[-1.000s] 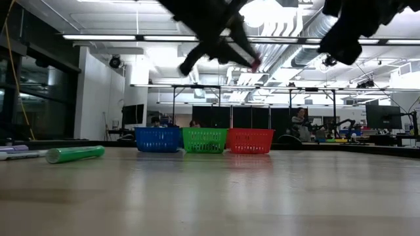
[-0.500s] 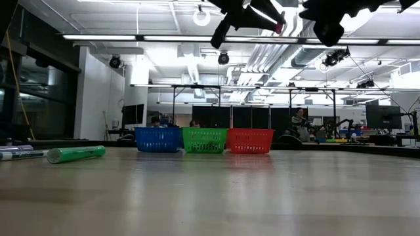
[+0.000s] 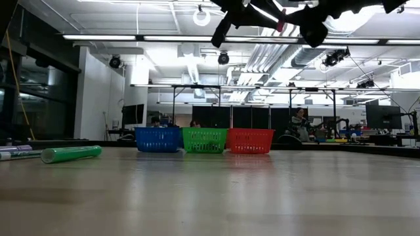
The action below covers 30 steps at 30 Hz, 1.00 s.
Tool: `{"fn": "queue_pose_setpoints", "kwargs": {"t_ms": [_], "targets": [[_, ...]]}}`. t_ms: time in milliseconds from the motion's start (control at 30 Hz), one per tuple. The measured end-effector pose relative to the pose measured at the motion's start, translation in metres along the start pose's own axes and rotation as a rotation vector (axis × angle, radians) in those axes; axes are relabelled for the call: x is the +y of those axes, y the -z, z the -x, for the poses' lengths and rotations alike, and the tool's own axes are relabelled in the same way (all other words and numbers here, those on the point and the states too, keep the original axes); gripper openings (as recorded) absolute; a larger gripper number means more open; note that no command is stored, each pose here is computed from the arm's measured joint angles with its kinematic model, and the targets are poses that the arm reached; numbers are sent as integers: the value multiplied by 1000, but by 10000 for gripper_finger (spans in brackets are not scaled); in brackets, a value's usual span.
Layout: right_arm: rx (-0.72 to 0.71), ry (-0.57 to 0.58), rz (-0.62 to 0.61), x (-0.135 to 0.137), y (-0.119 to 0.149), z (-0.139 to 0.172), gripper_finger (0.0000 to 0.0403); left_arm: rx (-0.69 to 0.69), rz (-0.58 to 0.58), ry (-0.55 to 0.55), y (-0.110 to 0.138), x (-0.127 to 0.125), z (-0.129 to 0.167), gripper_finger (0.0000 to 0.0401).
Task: Pick & Place Markers
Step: Put the pink highlighter into the red bin
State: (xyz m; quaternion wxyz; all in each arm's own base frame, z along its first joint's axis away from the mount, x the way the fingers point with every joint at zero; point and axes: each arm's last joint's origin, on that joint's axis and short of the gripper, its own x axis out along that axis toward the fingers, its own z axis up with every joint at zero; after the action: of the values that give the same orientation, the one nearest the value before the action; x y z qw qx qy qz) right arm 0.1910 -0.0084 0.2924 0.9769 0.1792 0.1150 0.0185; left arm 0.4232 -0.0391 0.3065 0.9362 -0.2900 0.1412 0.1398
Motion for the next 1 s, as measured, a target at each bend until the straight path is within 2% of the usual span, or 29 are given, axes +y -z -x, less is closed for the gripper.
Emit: {"fn": "queue_pose_setpoints", "kwargs": {"t_ms": [167, 300, 700, 867, 1000], "targets": [[16, -2, 4, -2, 2, -8, 179, -1, 3, 2, 0, 0, 0, 30], [20, -1, 6, -3, 3, -12, 159, -1, 3, 2, 0, 0, 0, 30], [-33, 11, 30, -2, -1, -13, 35, 1, -13, 6, 0, -1, 0, 28], [-31, 11, 36, -2, -1, -13, 31, 3, -8, 4, 0, 0, 0, 30], [-31, 11, 57, -2, -1, -13, 31, 7, 3, 8, 0, 0, 0, 57]]}}
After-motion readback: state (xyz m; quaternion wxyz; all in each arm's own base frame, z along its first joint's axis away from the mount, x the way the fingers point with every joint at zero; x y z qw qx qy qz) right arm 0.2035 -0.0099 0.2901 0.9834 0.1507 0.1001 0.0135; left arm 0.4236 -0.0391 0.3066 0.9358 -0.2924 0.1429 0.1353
